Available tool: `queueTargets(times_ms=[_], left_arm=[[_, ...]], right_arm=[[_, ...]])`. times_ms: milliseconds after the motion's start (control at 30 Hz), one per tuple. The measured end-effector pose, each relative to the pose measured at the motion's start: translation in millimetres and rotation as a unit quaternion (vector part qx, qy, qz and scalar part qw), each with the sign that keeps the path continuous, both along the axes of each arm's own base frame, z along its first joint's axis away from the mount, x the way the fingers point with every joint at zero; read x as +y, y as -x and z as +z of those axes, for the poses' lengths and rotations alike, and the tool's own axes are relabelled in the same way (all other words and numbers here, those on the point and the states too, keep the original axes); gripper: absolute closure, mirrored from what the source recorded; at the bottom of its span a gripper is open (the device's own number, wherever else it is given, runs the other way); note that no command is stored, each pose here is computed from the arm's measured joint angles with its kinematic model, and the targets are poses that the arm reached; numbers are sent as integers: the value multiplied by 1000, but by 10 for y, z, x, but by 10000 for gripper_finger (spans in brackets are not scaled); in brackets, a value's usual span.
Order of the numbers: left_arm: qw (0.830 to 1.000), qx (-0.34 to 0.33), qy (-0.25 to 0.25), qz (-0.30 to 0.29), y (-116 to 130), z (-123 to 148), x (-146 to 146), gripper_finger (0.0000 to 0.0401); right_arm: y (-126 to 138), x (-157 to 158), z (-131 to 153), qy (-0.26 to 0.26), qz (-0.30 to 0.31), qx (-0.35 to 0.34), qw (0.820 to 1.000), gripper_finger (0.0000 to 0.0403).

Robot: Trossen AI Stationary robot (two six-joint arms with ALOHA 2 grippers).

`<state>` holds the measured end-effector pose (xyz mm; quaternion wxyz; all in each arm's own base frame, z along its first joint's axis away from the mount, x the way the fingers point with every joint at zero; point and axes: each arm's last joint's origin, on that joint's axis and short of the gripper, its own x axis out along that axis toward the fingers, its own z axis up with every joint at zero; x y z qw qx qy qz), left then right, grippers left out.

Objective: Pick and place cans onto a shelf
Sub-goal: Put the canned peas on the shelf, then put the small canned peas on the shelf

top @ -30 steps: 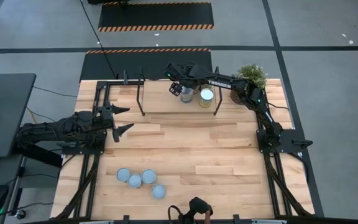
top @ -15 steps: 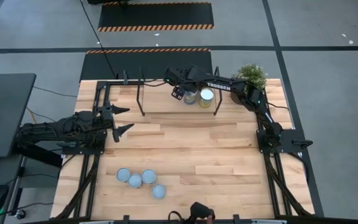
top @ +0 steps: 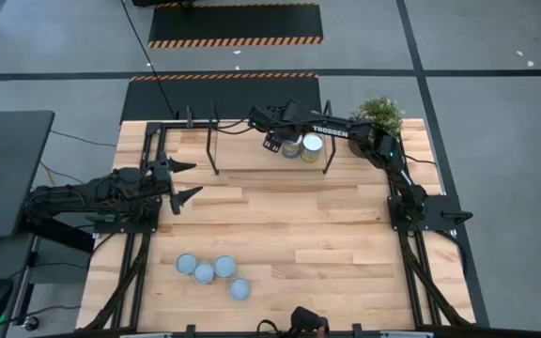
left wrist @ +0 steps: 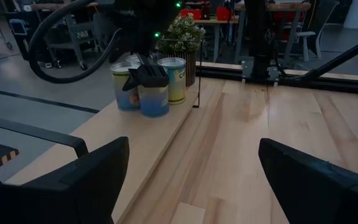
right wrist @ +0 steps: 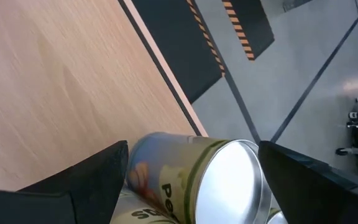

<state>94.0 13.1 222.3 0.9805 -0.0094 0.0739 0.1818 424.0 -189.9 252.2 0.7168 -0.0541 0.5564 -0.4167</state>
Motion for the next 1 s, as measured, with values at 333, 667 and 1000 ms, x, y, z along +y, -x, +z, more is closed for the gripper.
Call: queueTargets(times_ms=[333, 667, 1000], left_arm=[[1000, 0, 0, 0, 0, 0, 0, 37], [1000, 1, 0, 0, 0, -3, 0, 37], [1000, 8, 3, 0, 3, -18, 0, 37]], right_arm=[[6, 6, 1, 9, -3, 8, 1000, 35], [-111, 173, 134, -27, 55, -24, 998, 35], [-130, 717, 285, -52, 175, 86, 980, 35]])
